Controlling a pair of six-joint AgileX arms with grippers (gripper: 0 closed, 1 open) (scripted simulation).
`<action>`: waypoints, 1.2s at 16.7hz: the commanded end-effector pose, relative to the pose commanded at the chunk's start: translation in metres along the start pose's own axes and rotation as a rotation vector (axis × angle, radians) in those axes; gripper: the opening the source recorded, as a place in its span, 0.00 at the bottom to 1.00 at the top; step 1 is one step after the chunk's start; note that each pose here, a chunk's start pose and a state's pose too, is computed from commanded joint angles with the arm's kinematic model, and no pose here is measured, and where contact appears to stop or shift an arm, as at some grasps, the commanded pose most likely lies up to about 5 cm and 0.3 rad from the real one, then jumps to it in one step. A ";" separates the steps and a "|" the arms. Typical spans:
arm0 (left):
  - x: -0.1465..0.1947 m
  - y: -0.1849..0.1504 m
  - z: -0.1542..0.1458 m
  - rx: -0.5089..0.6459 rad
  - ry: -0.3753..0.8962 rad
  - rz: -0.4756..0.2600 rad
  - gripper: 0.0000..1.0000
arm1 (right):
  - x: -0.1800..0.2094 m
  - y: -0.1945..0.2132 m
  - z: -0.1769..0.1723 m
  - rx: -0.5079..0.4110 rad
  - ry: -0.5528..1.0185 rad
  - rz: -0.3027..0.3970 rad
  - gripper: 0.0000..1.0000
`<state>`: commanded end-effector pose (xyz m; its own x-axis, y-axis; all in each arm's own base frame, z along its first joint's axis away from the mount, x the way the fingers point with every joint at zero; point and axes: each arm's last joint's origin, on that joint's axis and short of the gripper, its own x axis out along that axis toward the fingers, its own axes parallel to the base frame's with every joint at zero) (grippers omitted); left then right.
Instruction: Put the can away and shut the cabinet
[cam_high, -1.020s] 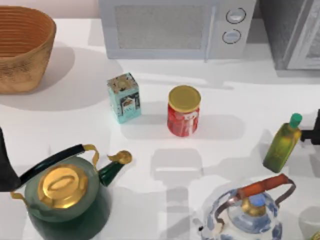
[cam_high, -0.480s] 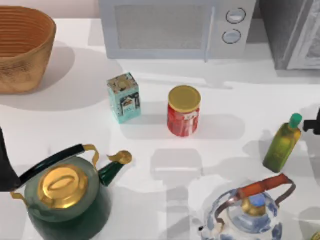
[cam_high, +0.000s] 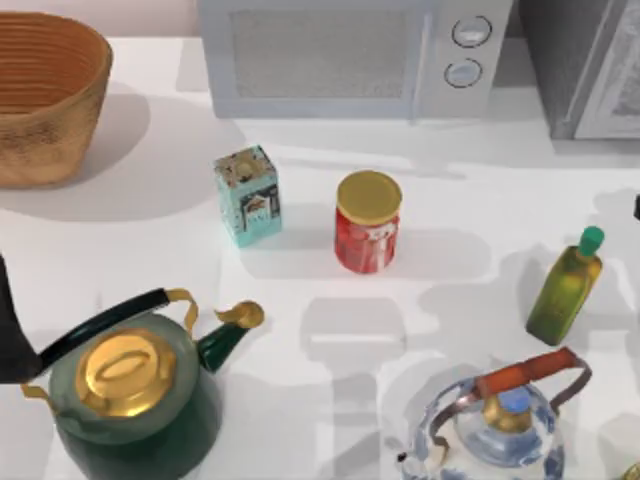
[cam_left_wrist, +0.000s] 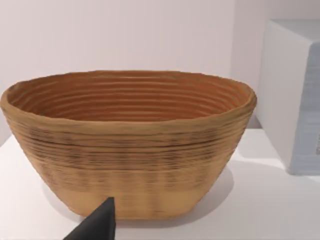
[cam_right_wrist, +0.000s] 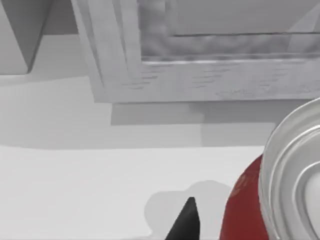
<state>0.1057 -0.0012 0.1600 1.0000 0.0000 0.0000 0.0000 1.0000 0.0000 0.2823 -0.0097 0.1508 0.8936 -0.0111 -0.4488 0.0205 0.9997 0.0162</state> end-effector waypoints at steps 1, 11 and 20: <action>0.000 0.000 0.000 0.000 0.000 0.000 1.00 | -0.007 0.001 0.010 -0.002 -0.007 0.002 0.00; 0.000 0.000 0.000 0.000 0.000 0.000 1.00 | -0.031 0.002 0.047 -0.013 -0.067 0.001 0.00; 0.000 0.000 0.000 0.000 0.000 0.000 1.00 | -0.107 0.003 0.024 -0.014 -0.194 -0.009 0.00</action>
<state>0.1057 -0.0012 0.1600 1.0000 0.0000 0.0000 0.0000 1.0000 0.0000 0.1979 -0.0063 0.2202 0.9631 -0.0232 -0.2680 0.0241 0.9997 -0.0001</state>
